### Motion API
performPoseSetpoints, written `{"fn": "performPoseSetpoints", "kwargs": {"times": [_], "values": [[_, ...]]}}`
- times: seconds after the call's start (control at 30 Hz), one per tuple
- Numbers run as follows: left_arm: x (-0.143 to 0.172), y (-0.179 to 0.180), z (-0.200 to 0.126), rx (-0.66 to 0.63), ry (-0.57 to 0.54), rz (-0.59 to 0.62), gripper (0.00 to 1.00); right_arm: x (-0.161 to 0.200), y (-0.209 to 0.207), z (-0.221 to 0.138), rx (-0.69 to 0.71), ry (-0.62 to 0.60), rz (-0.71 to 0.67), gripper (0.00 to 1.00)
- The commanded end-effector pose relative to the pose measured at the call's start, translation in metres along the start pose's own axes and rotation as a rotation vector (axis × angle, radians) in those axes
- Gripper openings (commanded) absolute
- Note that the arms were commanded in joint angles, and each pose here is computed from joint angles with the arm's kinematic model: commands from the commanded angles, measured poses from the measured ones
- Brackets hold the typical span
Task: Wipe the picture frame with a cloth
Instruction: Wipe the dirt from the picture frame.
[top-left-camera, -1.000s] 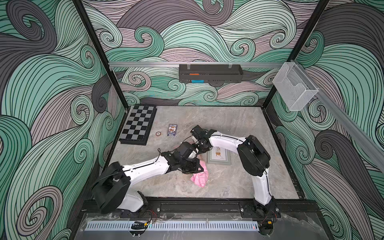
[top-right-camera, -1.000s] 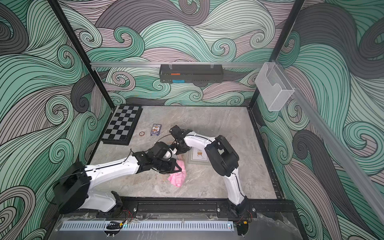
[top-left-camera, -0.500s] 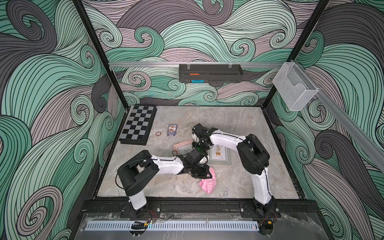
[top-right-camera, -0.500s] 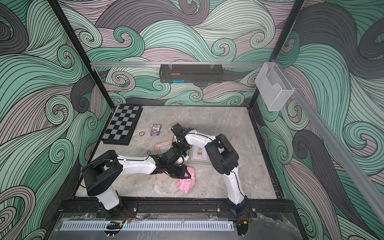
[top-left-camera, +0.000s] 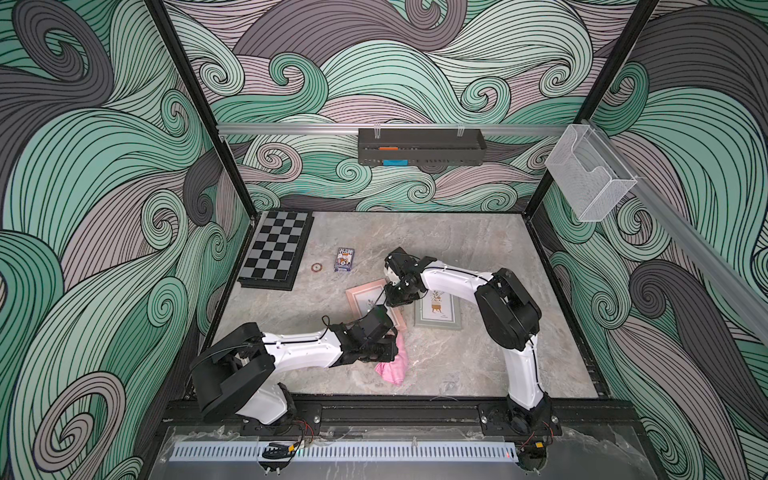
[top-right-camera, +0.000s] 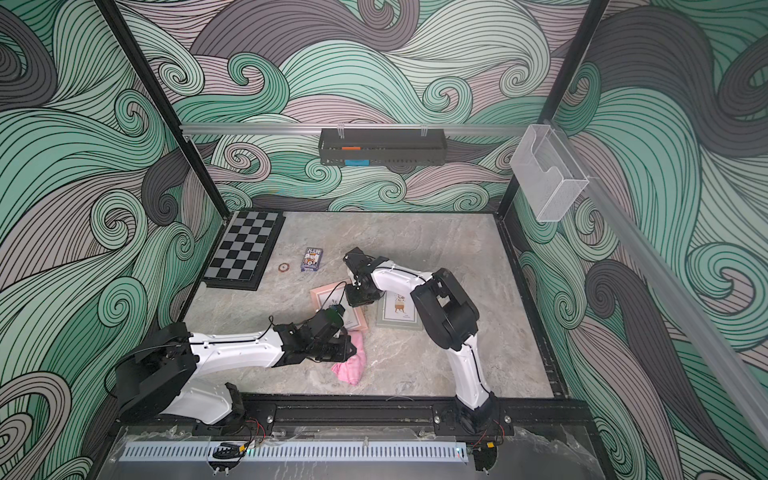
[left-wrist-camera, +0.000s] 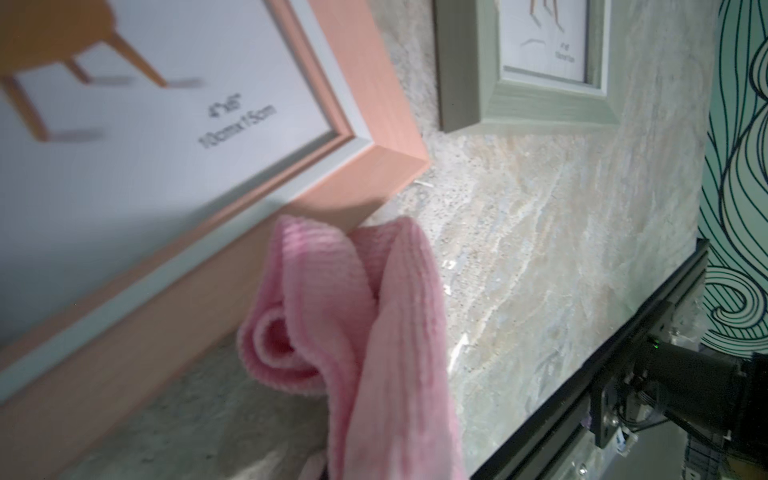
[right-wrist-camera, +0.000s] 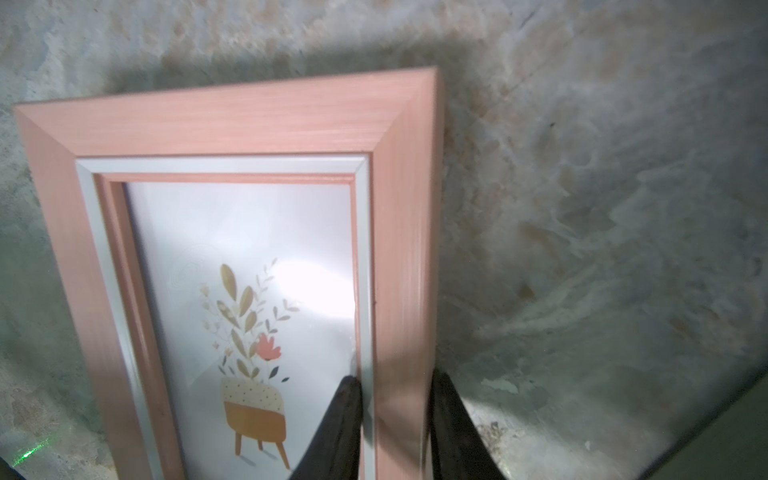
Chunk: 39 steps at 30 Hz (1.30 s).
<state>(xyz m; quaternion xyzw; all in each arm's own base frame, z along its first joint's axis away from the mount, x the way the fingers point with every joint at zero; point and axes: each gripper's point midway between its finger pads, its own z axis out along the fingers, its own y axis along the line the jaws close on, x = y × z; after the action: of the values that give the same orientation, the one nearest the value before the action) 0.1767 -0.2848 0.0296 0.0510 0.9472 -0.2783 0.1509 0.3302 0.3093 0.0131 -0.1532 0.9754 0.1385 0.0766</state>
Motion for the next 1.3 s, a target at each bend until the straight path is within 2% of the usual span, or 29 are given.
{"fn": "performPoseSetpoints", "kwargs": {"times": [0.0, 0.23, 0.33, 0.47, 0.57, 0.73, 0.9, 0.97, 1.13, 1.27], "values": [[-0.03, -0.004, -0.002, 0.019, -0.165, -0.02, 0.0, 0.064, -0.032, 0.037, 0.092, 0.23, 0.039, 0.27], [-0.041, -0.022, 0.016, 0.05, -0.221, 0.017, 0.0, 0.063, -0.032, 0.036, 0.096, 0.232, 0.017, 0.27], [-0.043, -0.026, 0.024, -0.008, -0.238, 0.061, 0.0, 0.063, -0.032, 0.037, 0.093, 0.232, 0.017, 0.27], [-0.043, -0.002, 0.024, -0.118, -0.287, 0.048, 0.0, 0.064, -0.029, 0.037, 0.078, 0.239, 0.017, 0.27], [-0.041, 0.022, 0.01, -0.207, -0.319, 0.008, 0.0, 0.064, -0.03, 0.037, 0.08, 0.24, 0.011, 0.27], [-0.023, 0.083, -0.038, -0.4, -0.372, -0.084, 0.0, 0.061, -0.027, 0.037, 0.068, 0.235, 0.009, 0.27], [-0.008, 0.127, -0.088, -0.49, -0.445, -0.179, 0.0, 0.061, -0.026, 0.037, 0.065, 0.236, 0.01, 0.27], [-0.005, 0.133, -0.099, -0.491, -0.46, -0.193, 0.0, 0.061, -0.025, 0.037, 0.064, 0.235, 0.008, 0.27], [-0.019, 0.104, -0.091, -0.329, -0.501, -0.157, 0.0, 0.06, -0.024, 0.037, 0.067, 0.233, 0.009, 0.27], [-0.034, 0.047, -0.076, -0.223, -0.399, -0.118, 0.0, 0.06, -0.025, 0.037, 0.072, 0.229, 0.01, 0.27]]}}
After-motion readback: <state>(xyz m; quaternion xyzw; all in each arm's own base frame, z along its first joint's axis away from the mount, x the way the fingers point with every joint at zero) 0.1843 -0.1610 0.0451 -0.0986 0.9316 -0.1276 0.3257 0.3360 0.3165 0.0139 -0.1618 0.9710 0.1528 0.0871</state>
